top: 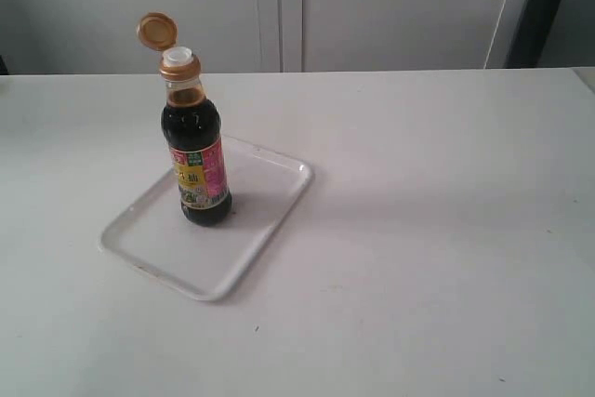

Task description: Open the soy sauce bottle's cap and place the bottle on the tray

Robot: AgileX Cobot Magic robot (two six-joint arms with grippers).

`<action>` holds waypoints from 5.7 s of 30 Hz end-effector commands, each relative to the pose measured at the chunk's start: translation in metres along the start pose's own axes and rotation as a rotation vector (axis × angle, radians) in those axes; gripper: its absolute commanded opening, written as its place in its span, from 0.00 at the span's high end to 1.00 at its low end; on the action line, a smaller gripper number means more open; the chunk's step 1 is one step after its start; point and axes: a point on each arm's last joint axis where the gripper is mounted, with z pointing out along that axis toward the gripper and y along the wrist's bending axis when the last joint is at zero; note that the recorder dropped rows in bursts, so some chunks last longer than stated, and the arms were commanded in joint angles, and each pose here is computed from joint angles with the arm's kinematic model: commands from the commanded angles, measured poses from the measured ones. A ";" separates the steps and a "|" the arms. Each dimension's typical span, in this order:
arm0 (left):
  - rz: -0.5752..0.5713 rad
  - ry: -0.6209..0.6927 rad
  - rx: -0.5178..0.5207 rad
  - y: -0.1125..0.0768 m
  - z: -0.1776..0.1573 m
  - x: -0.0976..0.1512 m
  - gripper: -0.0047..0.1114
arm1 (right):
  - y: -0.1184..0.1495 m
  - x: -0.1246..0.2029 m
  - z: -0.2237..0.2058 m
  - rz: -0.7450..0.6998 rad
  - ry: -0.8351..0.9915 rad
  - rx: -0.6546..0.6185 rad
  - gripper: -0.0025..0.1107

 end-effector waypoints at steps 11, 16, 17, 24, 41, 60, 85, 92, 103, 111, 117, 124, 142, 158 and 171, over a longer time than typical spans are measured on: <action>-0.163 -0.028 -0.175 0.003 0.011 0.040 0.96 | -0.001 0.000 0.000 -0.002 -0.012 0.010 0.98; -0.190 -0.039 -0.220 0.003 0.014 0.053 0.96 | -0.001 0.000 0.000 -0.002 -0.012 0.010 0.98; -0.193 -0.038 -0.227 0.003 0.015 0.055 0.96 | -0.001 0.000 0.000 -0.002 -0.012 0.010 0.98; -0.188 -0.059 -0.242 0.001 0.020 0.071 0.96 | -0.001 0.000 0.000 -0.002 -0.012 0.010 0.98; -0.208 -0.038 -0.232 -0.003 0.034 0.099 0.96 | -0.001 0.000 0.000 -0.002 -0.012 0.010 0.98; -0.213 -0.082 -0.239 -0.002 0.034 0.095 0.96 | -0.001 0.000 0.000 -0.002 -0.012 0.010 0.98; -0.213 -0.084 -0.240 -0.002 0.034 0.095 0.96 | -0.001 0.000 0.000 -0.002 -0.012 0.010 0.98; -0.213 -0.084 -0.240 -0.002 0.034 0.095 0.96 | -0.001 0.000 0.000 -0.002 -0.012 0.010 0.98; -0.213 -0.084 -0.240 -0.002 0.034 0.095 0.96 | -0.001 0.000 0.000 -0.014 -0.012 0.013 0.98; -0.213 -0.084 -0.240 -0.002 0.034 0.095 0.96 | -0.003 0.006 -0.010 -0.054 -0.048 0.031 0.98; -0.213 -0.084 -0.240 -0.002 0.034 0.095 0.96 | -0.005 0.027 -0.019 -0.032 -0.080 0.051 0.98; -0.213 -0.084 -0.240 -0.002 0.034 0.095 0.96 | -0.006 0.052 -0.022 -0.036 -0.081 0.051 0.98; -0.213 -0.084 -0.240 -0.002 0.034 0.095 0.96 | -0.008 0.109 -0.012 -0.038 -0.010 0.050 0.98; -0.210 -0.084 -0.240 -0.002 0.034 0.095 0.96 | -0.008 0.114 -0.012 -0.066 0.044 0.051 0.98; -0.210 -0.084 -0.240 -0.002 0.034 0.095 0.96 | -0.008 0.116 -0.012 -0.065 0.065 0.051 0.98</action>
